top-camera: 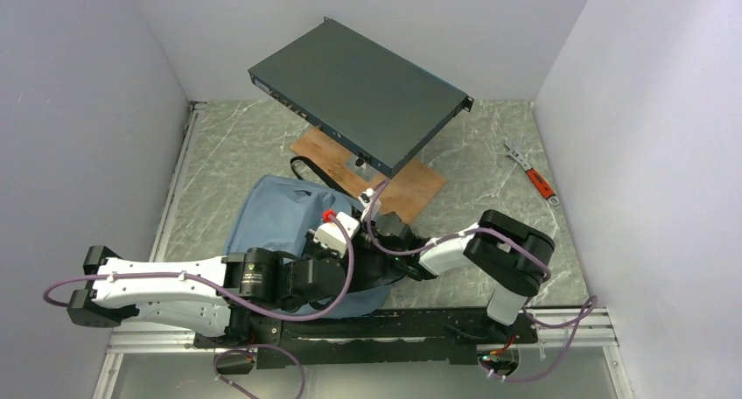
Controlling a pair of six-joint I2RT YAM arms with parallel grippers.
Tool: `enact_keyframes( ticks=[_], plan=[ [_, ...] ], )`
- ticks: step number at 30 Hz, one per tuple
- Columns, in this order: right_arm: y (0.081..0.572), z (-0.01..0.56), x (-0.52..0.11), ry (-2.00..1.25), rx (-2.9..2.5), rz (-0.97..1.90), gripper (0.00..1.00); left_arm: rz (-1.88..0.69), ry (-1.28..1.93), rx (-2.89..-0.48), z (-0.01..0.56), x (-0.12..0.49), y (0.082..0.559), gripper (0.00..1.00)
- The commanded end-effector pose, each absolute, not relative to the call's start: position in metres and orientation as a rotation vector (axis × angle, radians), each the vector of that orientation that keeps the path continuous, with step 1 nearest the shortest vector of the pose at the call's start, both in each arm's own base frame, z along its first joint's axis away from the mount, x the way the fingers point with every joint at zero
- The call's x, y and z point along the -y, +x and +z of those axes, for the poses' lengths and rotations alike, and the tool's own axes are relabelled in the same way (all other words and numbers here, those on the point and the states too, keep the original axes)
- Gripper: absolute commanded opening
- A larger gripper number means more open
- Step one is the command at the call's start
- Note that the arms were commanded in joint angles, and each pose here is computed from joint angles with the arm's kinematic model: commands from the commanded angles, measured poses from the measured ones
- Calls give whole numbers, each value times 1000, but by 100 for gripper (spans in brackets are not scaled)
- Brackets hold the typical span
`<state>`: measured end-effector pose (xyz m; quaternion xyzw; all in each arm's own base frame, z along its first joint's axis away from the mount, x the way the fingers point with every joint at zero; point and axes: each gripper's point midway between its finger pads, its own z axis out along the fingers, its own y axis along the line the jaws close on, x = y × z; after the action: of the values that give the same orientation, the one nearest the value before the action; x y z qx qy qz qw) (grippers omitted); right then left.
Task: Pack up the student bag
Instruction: Place the book in the student bag.
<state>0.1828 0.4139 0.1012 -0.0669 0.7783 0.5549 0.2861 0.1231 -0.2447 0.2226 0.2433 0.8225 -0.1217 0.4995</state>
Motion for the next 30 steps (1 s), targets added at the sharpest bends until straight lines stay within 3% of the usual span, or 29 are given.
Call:
enact_keyframes(
  ticks=[1, 3, 10, 20, 26, 30],
  plan=[
    [186, 130, -404, -215, -1943, 1460, 38, -357, 525, -1988, 231, 248, 122, 0],
    [184, 119, -394, -209, -2004, 1409, 43, -353, 523, -1992, 229, 247, 123, 0],
    [167, 103, -369, -222, -2077, 1369, 47, -361, 530, -2019, 218, 250, 119, 0],
    [160, 111, -268, -172, -2193, 929, 67, -397, 569, -2079, 193, 262, 108, 0],
    [175, 128, -224, -12, -2134, 806, 89, -435, 619, -2102, 182, 271, 100, 0],
    [198, 117, -212, 79, -2169, 761, 87, -453, 653, -2140, 168, 273, 92, 0]
  ],
)
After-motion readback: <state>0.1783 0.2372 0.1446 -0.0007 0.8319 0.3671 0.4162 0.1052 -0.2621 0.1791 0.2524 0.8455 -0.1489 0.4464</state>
